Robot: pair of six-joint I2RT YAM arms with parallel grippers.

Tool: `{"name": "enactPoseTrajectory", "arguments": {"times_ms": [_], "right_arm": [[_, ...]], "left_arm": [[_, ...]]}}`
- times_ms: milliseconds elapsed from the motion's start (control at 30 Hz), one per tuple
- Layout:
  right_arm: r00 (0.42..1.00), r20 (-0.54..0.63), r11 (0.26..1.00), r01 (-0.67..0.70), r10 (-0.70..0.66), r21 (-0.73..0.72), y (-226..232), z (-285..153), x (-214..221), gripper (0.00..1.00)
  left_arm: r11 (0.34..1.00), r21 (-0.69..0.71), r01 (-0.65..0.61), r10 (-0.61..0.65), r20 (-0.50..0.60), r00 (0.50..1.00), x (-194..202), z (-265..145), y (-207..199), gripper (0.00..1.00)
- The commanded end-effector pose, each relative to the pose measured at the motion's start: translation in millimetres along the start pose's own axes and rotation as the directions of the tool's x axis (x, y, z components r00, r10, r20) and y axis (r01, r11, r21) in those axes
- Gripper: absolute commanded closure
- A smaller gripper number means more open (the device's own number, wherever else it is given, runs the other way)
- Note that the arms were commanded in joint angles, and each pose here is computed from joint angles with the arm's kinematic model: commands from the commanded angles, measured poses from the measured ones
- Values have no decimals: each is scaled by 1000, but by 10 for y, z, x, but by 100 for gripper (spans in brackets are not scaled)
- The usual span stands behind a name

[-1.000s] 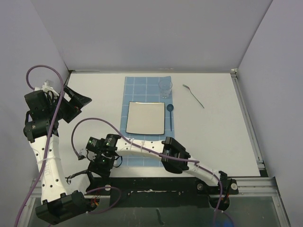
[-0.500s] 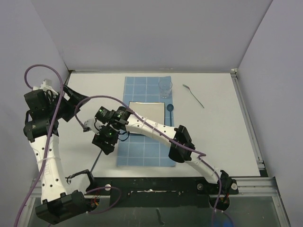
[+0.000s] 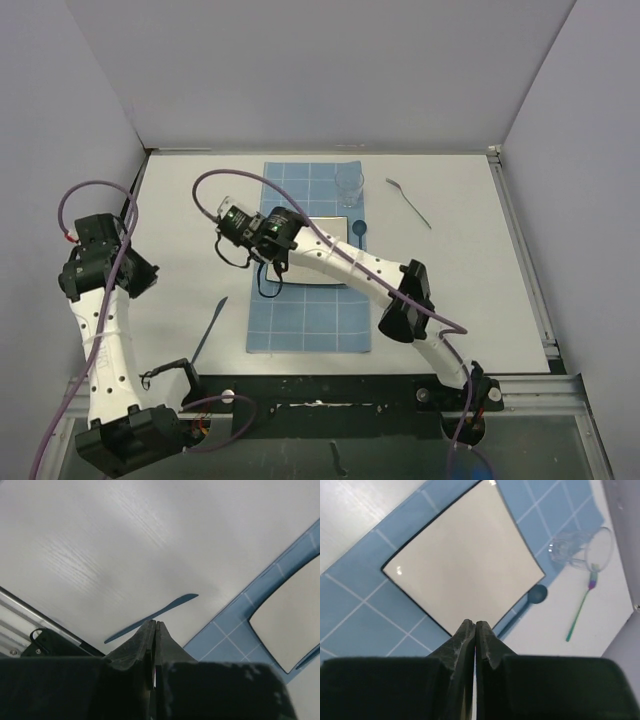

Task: Set the dinner table for one person
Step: Pick up the knife at the center of the board.

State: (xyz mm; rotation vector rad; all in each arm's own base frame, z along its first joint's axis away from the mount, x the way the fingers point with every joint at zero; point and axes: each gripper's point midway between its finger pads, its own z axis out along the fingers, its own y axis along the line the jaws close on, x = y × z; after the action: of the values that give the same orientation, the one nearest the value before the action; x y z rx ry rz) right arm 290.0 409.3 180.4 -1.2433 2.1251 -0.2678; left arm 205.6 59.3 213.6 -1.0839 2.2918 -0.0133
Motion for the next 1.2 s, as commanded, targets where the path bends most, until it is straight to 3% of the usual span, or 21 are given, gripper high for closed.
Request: {"name": "enactPoseTrajectory", "arguments": {"times_ms": [0,200,267,400,533,633,700,833,1167], "right_arm": [[983,136,973,-148,124,180,-752,-690,-141,100],[966,199,962,-202,164,184,-1074,-1065,-131,100],[958,217,957,-226,185,183,-1194,-1145,-133,100],[941,246,947,-275,230,167,-1370,-1227,-120,100],[925,262,937,-318,274,143,-1486,-1189,-80,100],[917,258,928,-346,303,138,-1610,-1149,2,100],[912,254,921,-364,322,138,-1716,-1134,79,100],[893,249,902,-413,375,126,-1961,-1099,274,100],[882,228,895,-439,412,84,-2070,-1009,432,100]], "left_arm": [[999,-42,-5,0,-125,992,385,265,141,100],[994,-104,30,-48,-180,983,446,344,118,100],[986,-161,-34,2,-193,981,465,293,86,100],[904,-389,-180,111,-194,975,371,217,193,100],[837,-507,-206,43,-314,949,442,356,119,100],[781,-576,-241,52,-325,944,642,450,-27,100],[775,-602,-189,2,-297,955,853,499,-122,100],[856,-513,-64,-104,-292,951,1240,655,-305,100],[884,-431,184,-289,-193,938,1550,669,-39,100]]}}
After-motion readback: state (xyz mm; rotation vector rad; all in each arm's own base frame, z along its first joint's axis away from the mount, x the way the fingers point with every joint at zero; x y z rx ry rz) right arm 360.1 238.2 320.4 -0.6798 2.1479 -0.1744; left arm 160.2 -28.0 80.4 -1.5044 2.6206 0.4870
